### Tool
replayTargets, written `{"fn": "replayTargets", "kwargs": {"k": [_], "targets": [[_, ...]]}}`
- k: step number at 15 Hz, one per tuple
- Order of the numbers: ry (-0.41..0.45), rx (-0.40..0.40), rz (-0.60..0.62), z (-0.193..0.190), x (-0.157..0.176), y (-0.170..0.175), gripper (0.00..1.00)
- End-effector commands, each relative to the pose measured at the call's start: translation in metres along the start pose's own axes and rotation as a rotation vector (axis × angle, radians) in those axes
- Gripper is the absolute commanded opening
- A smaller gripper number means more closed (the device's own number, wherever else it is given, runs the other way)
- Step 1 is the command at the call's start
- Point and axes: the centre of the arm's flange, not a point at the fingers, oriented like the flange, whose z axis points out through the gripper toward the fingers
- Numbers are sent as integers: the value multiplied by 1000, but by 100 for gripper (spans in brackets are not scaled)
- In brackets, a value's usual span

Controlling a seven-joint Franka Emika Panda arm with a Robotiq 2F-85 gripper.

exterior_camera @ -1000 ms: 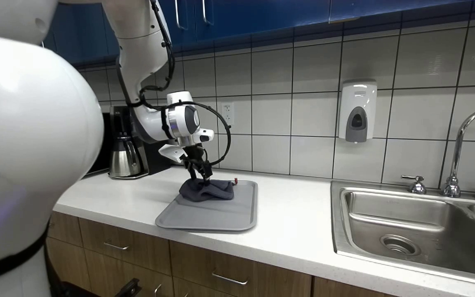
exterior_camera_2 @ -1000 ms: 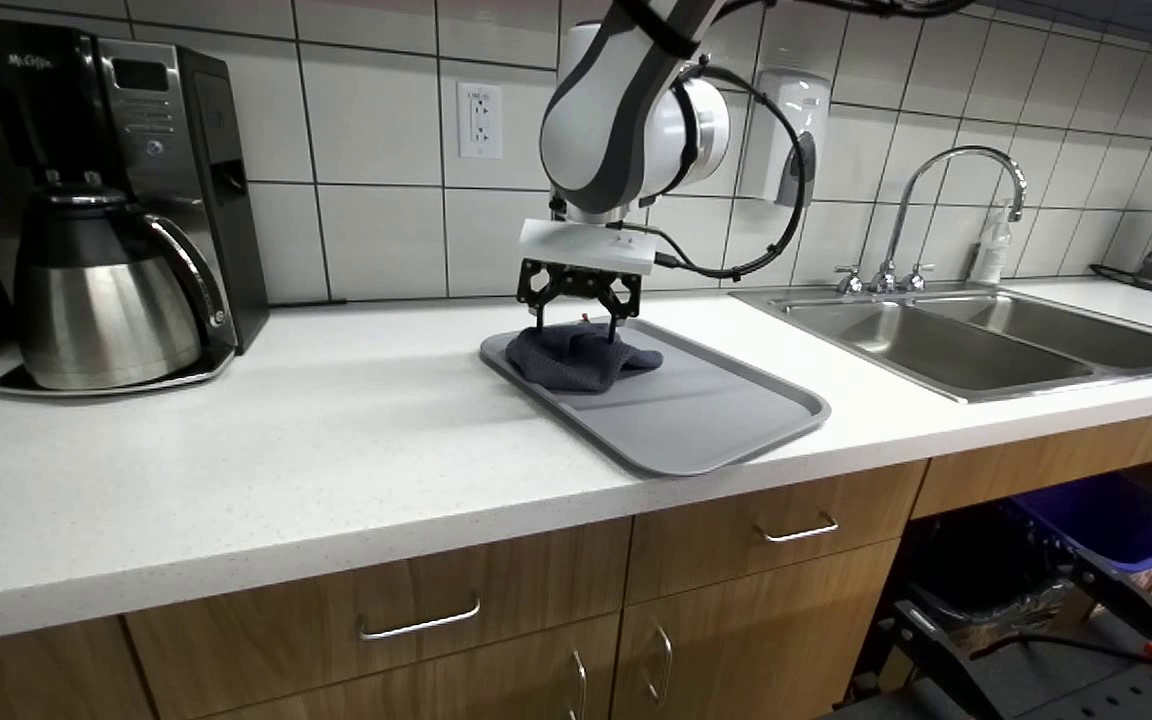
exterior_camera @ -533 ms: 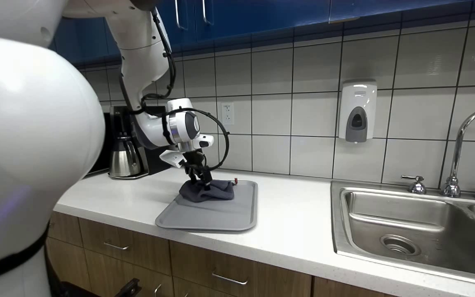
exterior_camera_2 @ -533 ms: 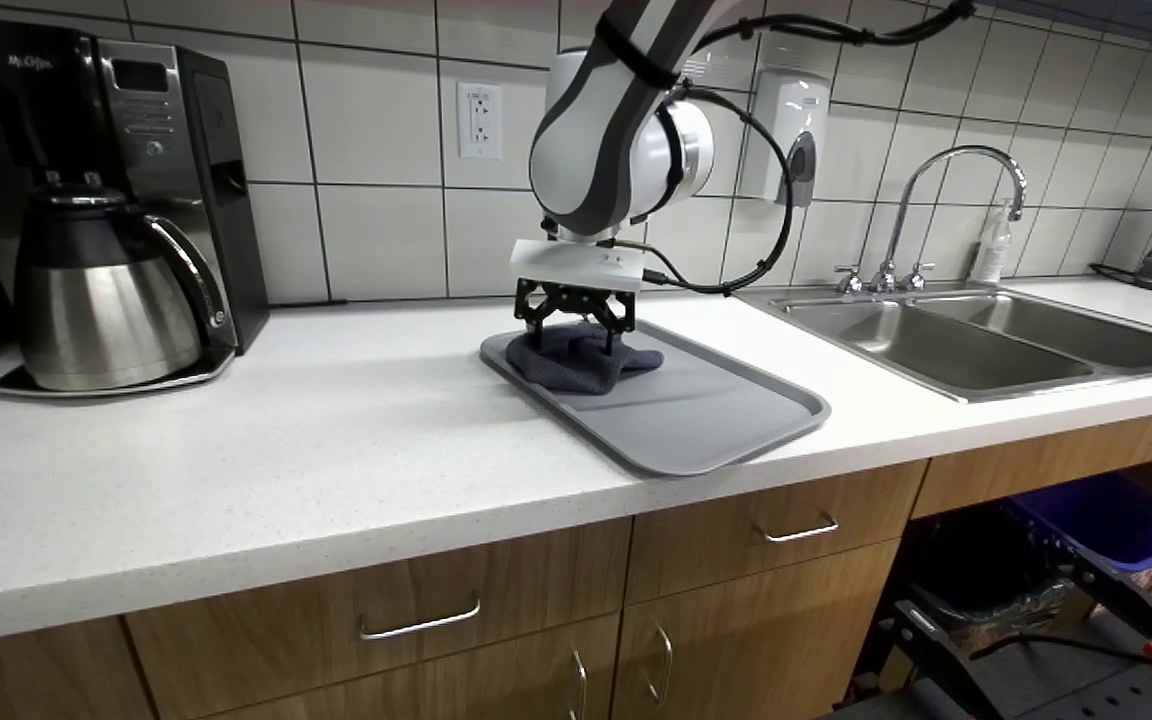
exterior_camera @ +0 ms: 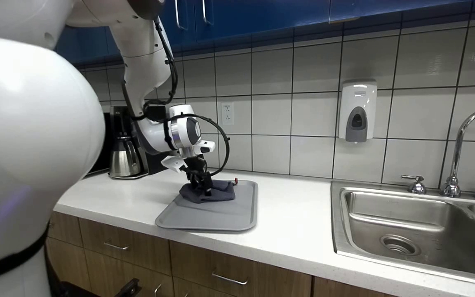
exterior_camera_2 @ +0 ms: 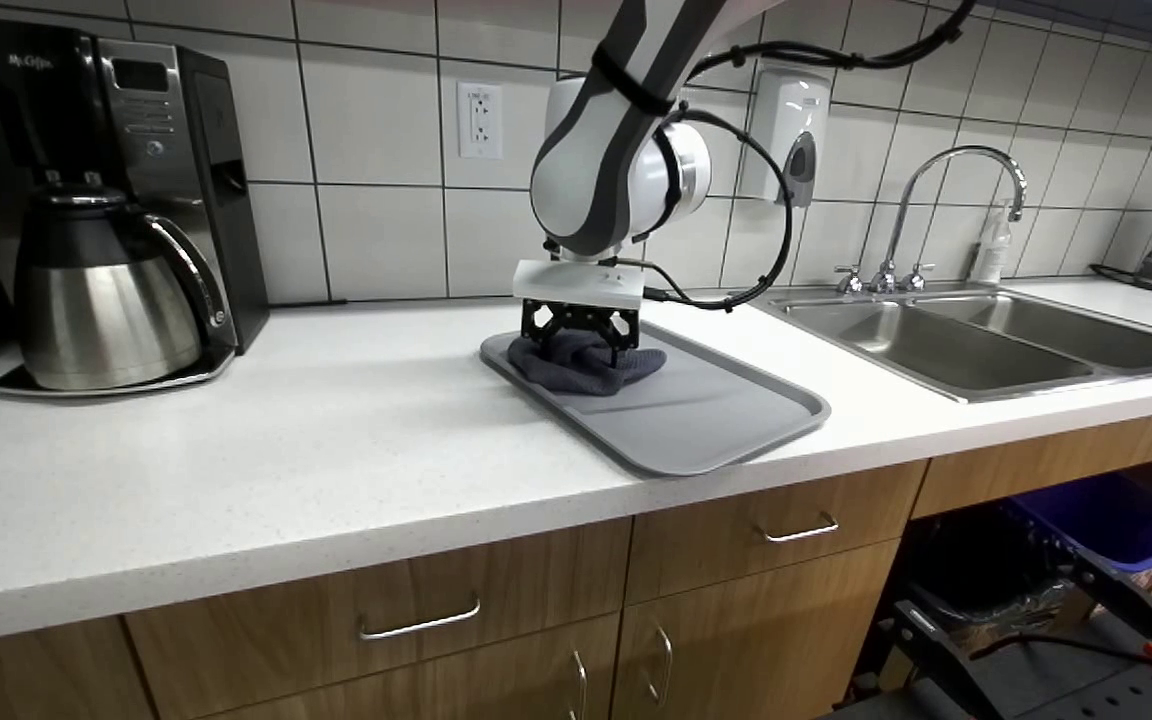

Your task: Put the towel on the counter.

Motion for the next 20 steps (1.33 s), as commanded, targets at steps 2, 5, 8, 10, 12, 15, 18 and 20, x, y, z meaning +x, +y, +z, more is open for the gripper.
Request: {"fn": "replayTargets", "kwargs": {"k": [2,5,8,10,12,15,18,20], "targets": [[2,-22,30,1,12,-2,58],[16,-14,23,-4,13,-2,36],[23,-6,21,-9,13,-2,12],[28,-5,23,-12,13,-2,1],[33,-3,26,-17,13,-1,3],[49,0,29,-28,10,0,3],[66,4,33,-43,6,-2,3],[75,5,39,-54,2,-6,3]]}}
